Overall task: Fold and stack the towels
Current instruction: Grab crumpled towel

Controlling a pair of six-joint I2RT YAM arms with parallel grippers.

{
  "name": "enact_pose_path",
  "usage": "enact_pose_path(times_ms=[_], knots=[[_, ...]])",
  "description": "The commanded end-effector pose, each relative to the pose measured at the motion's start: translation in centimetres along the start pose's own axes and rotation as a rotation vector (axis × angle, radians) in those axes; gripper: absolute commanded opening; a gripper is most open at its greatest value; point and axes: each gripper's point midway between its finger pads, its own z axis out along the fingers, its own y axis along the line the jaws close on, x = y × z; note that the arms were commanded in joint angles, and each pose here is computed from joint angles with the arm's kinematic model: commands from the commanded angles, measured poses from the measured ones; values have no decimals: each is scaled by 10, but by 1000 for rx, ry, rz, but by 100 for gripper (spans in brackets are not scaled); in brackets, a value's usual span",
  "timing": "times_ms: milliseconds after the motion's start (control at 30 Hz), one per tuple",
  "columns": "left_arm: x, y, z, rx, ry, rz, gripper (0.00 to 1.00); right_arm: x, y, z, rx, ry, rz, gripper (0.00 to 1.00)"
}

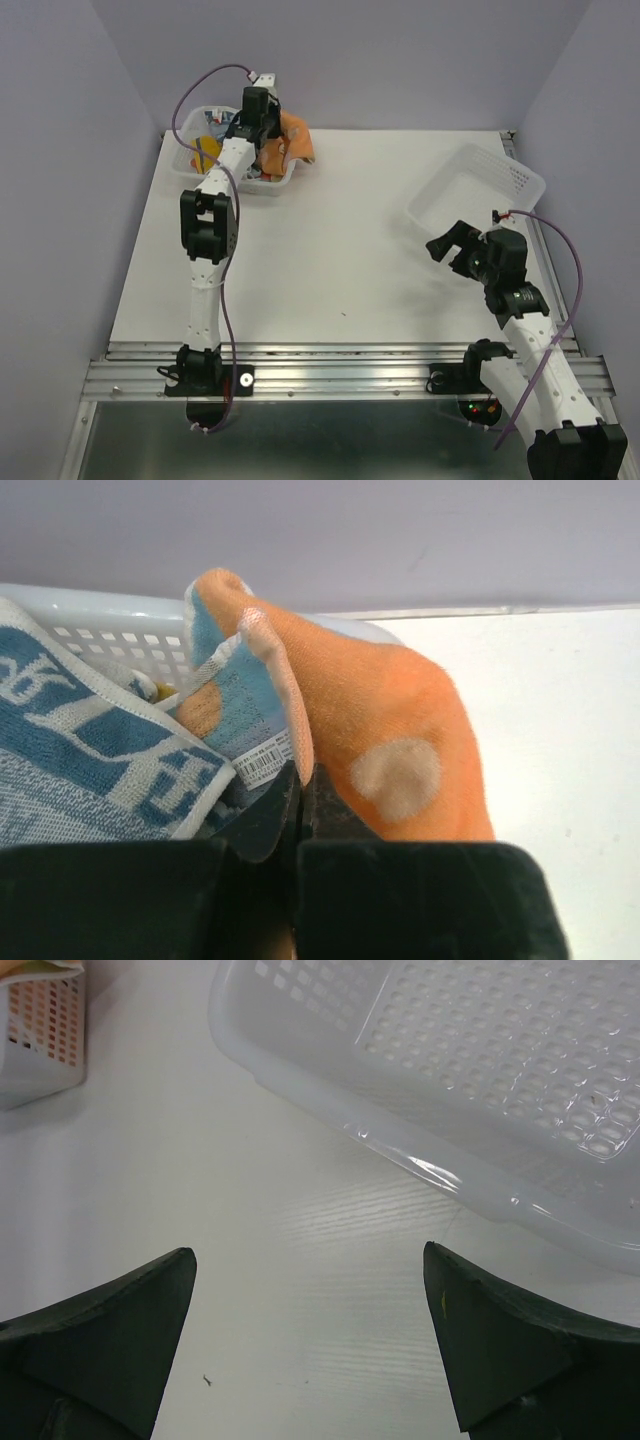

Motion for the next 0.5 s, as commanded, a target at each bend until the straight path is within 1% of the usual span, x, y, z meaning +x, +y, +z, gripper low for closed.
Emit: enact_pose_path(times_ms=[0,100,133,200,233,267,333,433,467], knots=[[-134,-40,-99,156,-270,4,0,-5,4,3,-35,-29,-28,100],[-155,-52,-129,214,-304,-7,0,-4,5,3,-40,-25,-30,100],[-167,-56,-148,229,-328,-10,0,-4,5,2,-42,-22,-30,100],[-177,-64,-170,265,-342,-17,0,-4,5,1,-41,-21,-27,100],[-188,-69,-192,288,-364,-28,0,-4,7,0,-49,-22,-30,100],[-192,-74,-205,313,-370,-29,0,-5,9,-1,-56,-27,-30,100],[-198,-88,-231,392,-379,-33,0,-5,11,-3,-67,-27,-32,100],[-212,-113,-296,544,-419,-28,0,-8,14,-7,-79,-43,-35,100],[-214,-127,-315,626,-423,-33,0,-9,16,-9,-86,-45,-37,100]])
